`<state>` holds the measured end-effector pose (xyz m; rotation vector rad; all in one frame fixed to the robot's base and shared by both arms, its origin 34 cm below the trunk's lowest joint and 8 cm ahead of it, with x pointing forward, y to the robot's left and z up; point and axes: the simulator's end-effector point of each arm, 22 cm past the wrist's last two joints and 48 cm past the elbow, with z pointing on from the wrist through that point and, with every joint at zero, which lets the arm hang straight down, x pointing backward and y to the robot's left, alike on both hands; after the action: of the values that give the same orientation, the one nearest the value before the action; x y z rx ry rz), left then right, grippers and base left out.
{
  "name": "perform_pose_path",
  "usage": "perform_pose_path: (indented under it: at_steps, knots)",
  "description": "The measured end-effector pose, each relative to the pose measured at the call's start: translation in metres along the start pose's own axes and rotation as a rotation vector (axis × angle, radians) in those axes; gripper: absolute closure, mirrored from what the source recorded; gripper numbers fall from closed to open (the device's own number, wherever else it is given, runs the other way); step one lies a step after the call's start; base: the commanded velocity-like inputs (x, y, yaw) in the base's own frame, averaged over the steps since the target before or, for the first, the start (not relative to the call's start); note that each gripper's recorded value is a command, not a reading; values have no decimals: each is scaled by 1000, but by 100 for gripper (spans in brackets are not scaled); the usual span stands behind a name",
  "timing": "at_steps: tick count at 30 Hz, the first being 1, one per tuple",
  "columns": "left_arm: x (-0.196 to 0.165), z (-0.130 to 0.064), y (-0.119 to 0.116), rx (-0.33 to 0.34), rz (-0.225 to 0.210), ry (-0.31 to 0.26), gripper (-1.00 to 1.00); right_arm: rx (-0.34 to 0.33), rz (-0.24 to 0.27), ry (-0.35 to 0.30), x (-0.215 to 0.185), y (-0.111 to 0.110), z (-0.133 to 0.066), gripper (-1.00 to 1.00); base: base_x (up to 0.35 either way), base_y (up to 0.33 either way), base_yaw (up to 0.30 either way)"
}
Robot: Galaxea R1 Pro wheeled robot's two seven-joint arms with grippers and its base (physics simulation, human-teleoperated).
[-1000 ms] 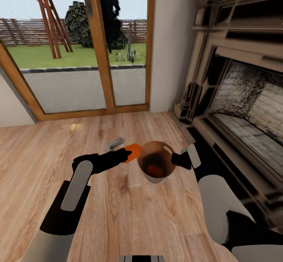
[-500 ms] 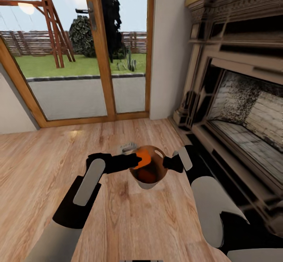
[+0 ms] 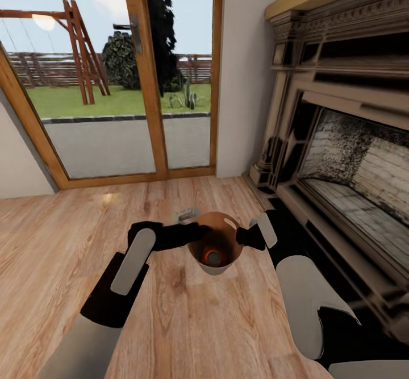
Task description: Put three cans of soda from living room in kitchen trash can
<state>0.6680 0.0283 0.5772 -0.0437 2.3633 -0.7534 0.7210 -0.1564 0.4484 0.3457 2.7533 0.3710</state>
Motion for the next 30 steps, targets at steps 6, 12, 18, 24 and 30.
perform_pose_path:
  at_steps: [6,12,18,24,30]
  knots:
    - [-17,-31,50,-43,-120,-132,-100,-19,9,2,0,5,0,100,0,0,0]
    - [-24,-78,162,-173,-345,-247,-100,-8,-1,-12,-4,4,-8,100,0,0,0]
    - [104,-123,287,-403,-622,-197,-100,-14,-38,-20,-1,14,-17,100,0,0,0]
    - [216,-134,361,-660,-796,-189,-100,-28,-88,-17,9,26,-23,100,0,0,0]
    - [231,-139,375,-722,-832,-231,-100,18,-190,-47,7,35,-36,100,0,0,0]
